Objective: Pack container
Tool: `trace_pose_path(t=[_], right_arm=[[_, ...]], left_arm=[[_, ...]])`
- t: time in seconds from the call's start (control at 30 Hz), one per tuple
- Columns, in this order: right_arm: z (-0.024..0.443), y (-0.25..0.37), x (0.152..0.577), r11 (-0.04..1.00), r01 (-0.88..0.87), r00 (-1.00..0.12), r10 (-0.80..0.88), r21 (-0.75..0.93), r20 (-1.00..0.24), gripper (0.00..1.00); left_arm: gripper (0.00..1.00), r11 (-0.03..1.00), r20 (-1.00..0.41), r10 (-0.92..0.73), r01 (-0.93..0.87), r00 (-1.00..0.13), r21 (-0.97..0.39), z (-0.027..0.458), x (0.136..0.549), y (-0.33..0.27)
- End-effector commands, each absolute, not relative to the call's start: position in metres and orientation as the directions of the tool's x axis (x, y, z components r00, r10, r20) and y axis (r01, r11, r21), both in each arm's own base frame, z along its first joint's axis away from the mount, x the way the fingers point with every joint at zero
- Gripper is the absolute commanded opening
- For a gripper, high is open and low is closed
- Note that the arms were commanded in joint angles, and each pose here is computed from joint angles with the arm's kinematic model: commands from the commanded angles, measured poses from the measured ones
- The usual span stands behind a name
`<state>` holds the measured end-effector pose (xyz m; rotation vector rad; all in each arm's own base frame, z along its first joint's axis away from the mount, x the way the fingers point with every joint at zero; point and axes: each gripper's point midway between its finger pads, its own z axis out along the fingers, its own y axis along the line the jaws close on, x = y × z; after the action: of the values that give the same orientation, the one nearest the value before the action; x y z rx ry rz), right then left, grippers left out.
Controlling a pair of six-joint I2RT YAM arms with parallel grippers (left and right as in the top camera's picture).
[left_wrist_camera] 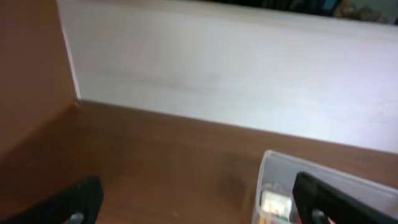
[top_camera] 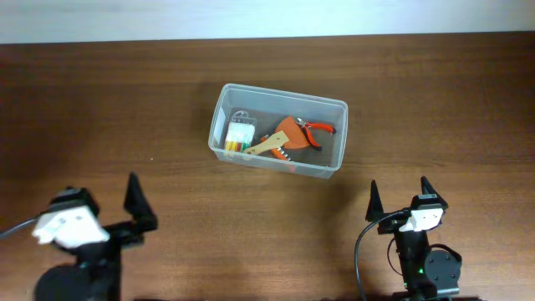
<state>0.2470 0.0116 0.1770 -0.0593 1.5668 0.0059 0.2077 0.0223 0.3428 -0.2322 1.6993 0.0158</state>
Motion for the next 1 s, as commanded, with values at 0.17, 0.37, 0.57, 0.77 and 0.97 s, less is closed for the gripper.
trace_pose_path(t=[0.17,0.37,0.57,0.77,0.97], right_arm=[[0.178,0.010,0.247,0.999,-0.038,0.014,-0.036,-0.037,-0.999,0.99],[0.178,0.010,0.247,0.999,-0.038,0.014,-0.036,-0.037,-0.999,0.99],[0.178,0.010,0.247,0.999,-0.038,0.014,-0.036,-0.037,-0.999,0.99],[0.178,0.010,0.247,0.999,-0.038,0.014,-0.036,-0.037,-0.999,0.99],[0.178,0.010,0.247,0.999,-0.038,0.014,-0.036,-0.037,-0.999,0.99]], left_arm=[[0.99,0.979,-0.971,-0.179,-0.127,-0.160,-0.160,0.255,0.231,0.013],[0.99,0.976,-0.968,-0.204,-0.105,-0.144,-0.190,0.220,0.233,0.010],[0.99,0.950,-0.949,-0.293,-0.152,-0.118,-0.274,0.197,0.229,0.019],[0.99,0.951,-0.943,-0.294,-0.147,-0.154,-0.272,0.178,0.231,0.017],[0.99,0.952,-0.938,-0.294,-0.144,-0.183,-0.270,0.165,0.232,0.015]])
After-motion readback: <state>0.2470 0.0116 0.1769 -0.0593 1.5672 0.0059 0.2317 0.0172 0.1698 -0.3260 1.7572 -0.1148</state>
